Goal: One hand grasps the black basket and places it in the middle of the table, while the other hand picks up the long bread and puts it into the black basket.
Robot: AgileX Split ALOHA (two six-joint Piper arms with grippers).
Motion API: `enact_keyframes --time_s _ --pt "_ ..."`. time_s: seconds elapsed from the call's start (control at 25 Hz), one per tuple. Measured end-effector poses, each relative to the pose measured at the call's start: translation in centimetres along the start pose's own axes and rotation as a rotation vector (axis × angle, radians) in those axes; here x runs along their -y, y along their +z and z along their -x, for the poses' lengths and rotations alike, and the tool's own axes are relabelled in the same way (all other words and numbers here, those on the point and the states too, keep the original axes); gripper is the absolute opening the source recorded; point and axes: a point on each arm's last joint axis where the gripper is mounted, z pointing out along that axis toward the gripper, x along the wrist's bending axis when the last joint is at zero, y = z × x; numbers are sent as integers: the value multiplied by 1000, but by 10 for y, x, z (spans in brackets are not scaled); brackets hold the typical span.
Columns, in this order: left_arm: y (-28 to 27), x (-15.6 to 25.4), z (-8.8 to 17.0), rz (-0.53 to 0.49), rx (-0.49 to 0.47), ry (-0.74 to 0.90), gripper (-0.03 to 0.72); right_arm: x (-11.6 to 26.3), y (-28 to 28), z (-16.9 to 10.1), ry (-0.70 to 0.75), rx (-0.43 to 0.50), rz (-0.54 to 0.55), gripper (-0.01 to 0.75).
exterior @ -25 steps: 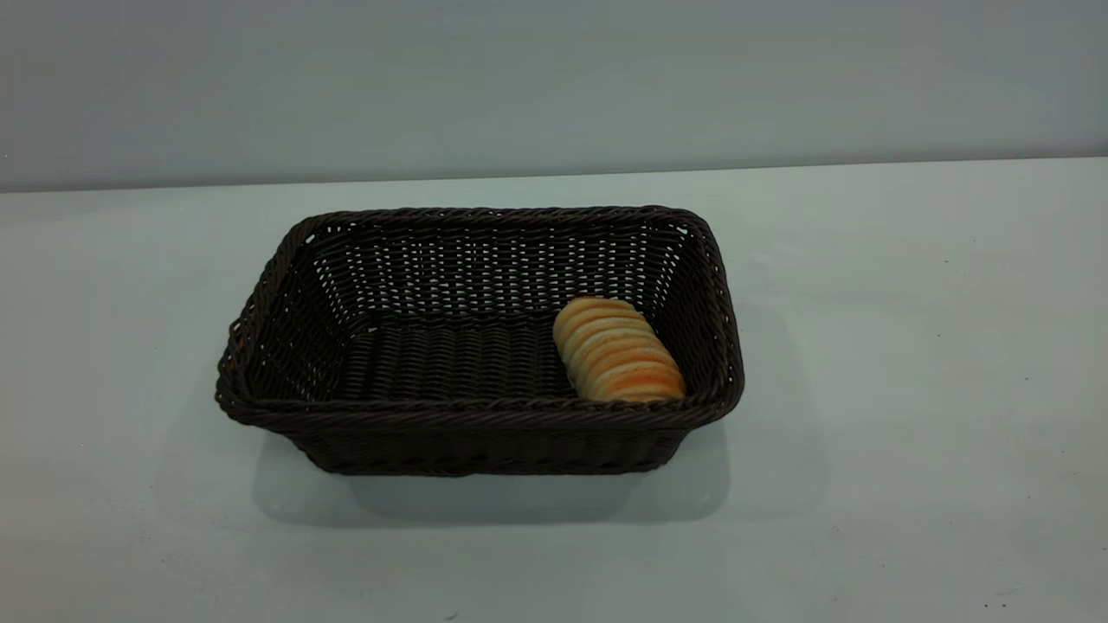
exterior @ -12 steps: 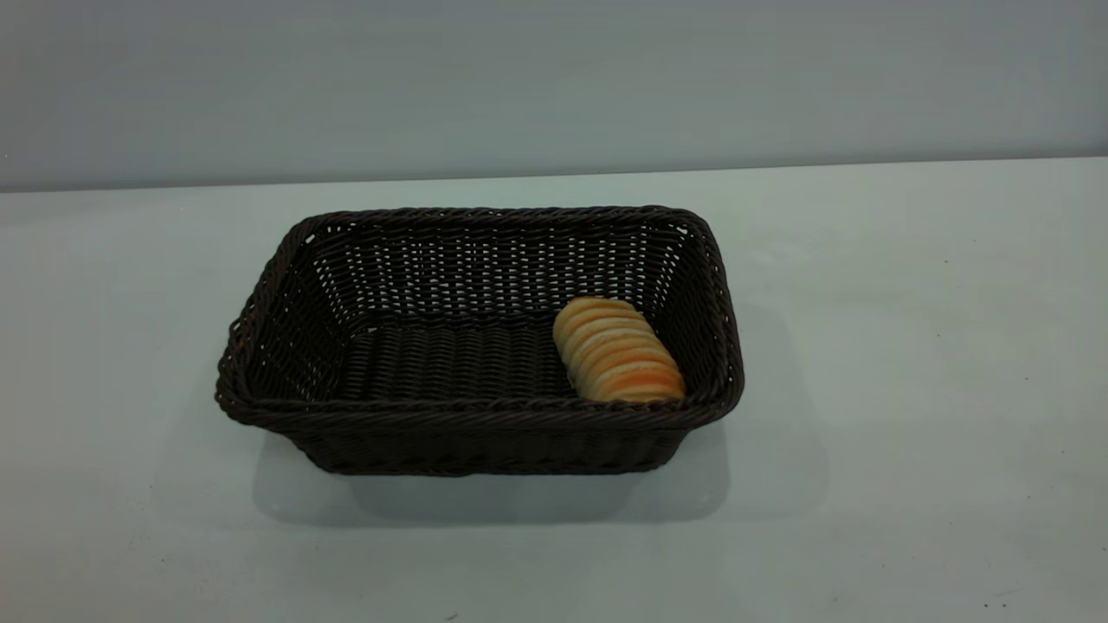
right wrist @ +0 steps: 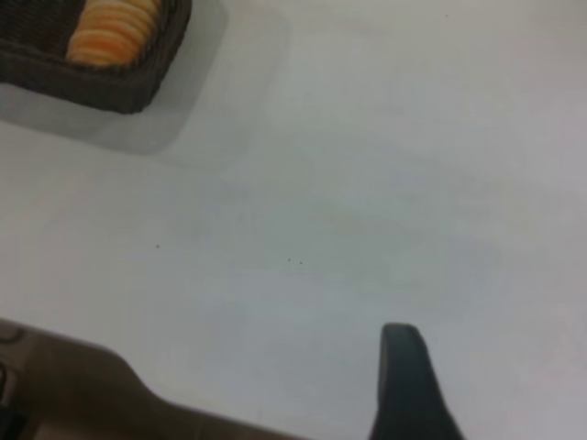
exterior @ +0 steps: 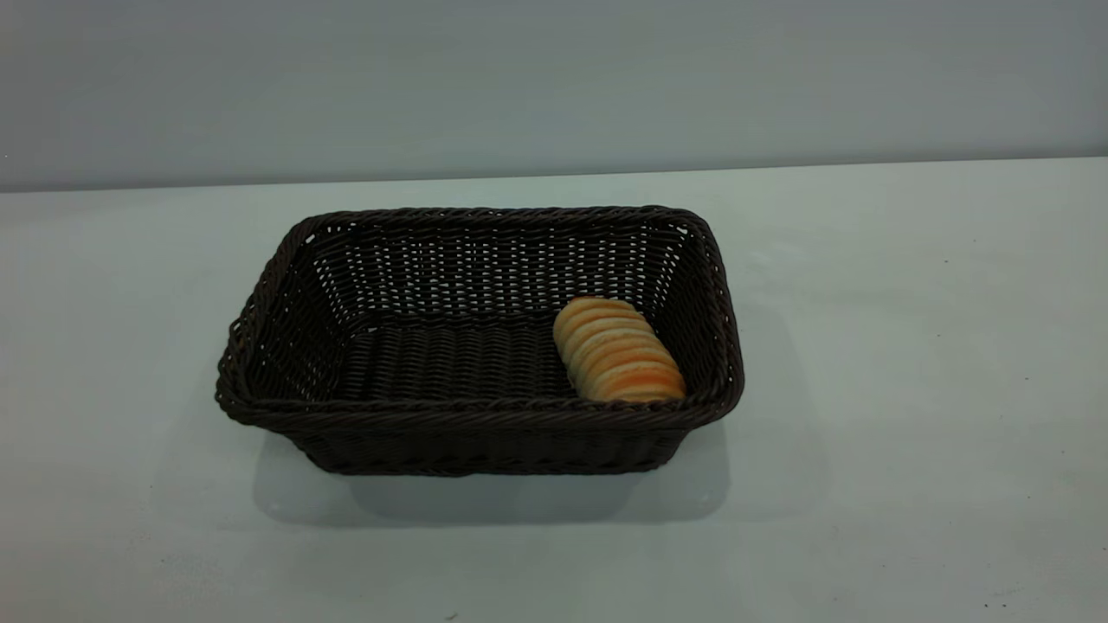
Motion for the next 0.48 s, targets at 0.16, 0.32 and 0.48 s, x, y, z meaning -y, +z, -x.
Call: enact_keyframes --time_s 0.16,0.32,0.48 --pt "0 0 0 0 -17 -15 476 0 0 0 4 5 0 424" --pt "-1 1 2 1 -102 -88 476 0 0 0 49 63 -3 402" --pt "-4 4 2 28 -140 -121 476 0 0 1 105 135 -7 378"
